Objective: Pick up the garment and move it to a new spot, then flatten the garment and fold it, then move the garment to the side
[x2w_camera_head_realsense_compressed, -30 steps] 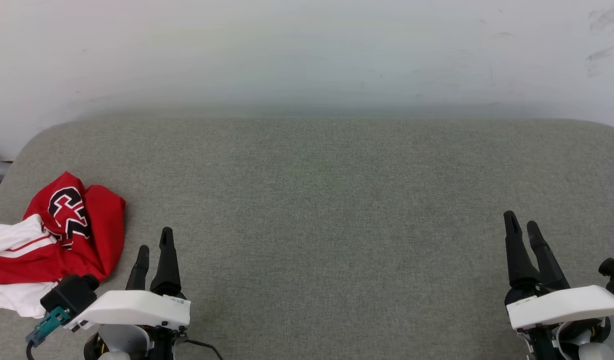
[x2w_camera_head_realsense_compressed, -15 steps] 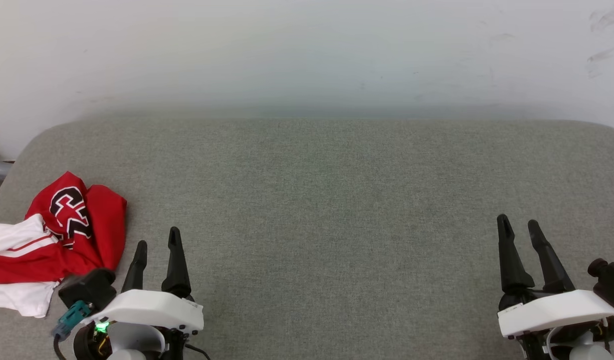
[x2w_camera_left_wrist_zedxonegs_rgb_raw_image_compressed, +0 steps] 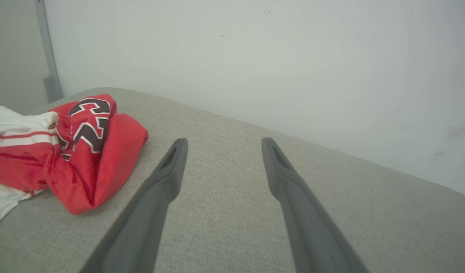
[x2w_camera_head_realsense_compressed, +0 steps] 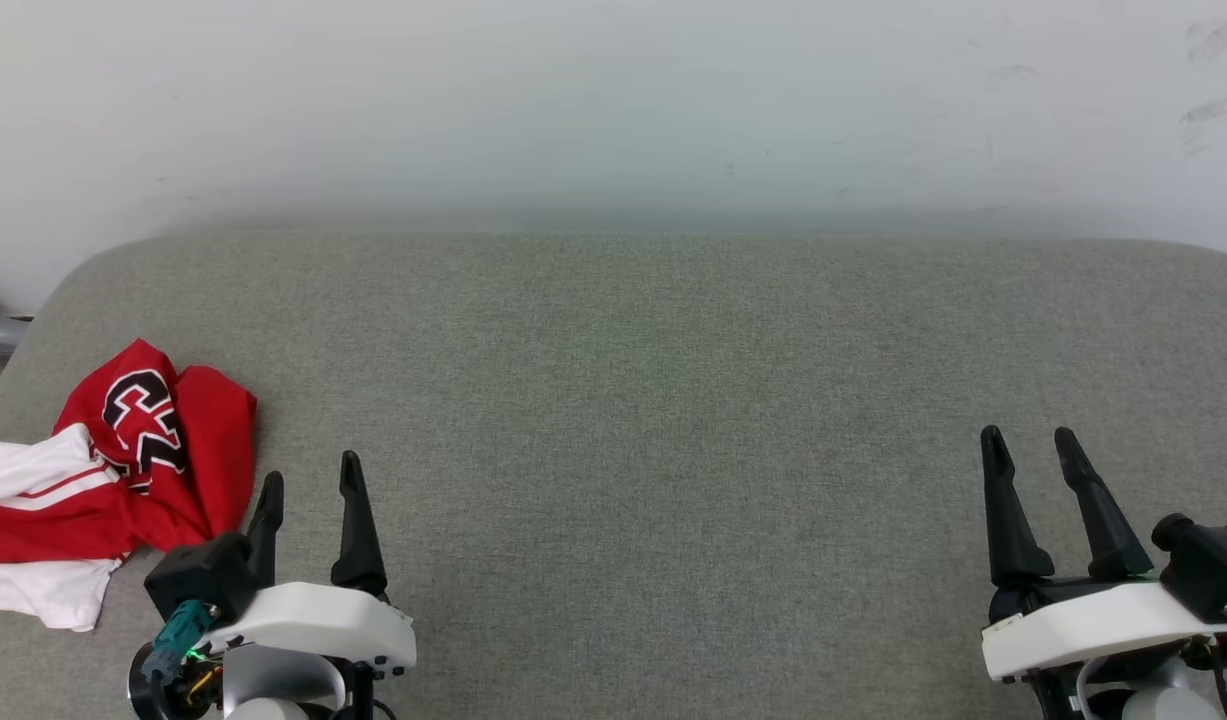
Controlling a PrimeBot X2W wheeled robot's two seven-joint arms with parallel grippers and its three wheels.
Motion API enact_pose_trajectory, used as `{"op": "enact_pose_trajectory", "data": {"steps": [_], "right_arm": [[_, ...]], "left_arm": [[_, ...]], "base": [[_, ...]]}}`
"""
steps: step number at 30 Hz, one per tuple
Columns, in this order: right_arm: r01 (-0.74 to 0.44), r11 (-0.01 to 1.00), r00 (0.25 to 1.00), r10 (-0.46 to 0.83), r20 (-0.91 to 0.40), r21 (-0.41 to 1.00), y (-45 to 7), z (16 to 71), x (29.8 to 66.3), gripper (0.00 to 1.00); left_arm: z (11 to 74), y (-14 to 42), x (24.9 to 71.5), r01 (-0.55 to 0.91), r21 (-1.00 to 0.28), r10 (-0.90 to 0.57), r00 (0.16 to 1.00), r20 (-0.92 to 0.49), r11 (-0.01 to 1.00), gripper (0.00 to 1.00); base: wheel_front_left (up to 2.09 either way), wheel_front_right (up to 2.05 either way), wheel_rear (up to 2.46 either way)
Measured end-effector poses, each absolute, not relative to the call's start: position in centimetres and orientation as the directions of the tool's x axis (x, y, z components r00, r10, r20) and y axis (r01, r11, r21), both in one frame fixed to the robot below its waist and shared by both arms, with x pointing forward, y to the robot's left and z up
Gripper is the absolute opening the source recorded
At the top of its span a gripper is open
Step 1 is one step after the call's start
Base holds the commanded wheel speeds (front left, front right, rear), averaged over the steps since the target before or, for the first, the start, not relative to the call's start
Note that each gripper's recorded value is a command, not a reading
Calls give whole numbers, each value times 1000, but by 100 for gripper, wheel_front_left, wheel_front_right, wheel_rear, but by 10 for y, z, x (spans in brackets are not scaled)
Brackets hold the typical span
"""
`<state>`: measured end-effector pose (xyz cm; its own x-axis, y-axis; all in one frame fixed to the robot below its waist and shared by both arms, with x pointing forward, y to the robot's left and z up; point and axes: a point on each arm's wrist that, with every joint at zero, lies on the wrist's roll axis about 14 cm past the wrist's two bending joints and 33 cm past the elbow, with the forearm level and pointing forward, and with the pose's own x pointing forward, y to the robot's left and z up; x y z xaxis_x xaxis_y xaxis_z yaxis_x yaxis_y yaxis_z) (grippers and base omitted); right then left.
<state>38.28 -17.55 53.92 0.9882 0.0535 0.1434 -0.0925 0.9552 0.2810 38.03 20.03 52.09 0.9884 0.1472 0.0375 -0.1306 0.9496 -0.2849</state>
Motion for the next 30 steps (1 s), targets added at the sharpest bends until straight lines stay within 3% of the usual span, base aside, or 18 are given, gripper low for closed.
{"op": "enact_pose_trajectory", "data": {"steps": [30], "right_arm": [[-127,992,971,123,205,7,-161,552,384,100]], "left_arm": [[535,192,378,-117,9,115,983,144,993,100]], "base": [[0,0,0]]}}
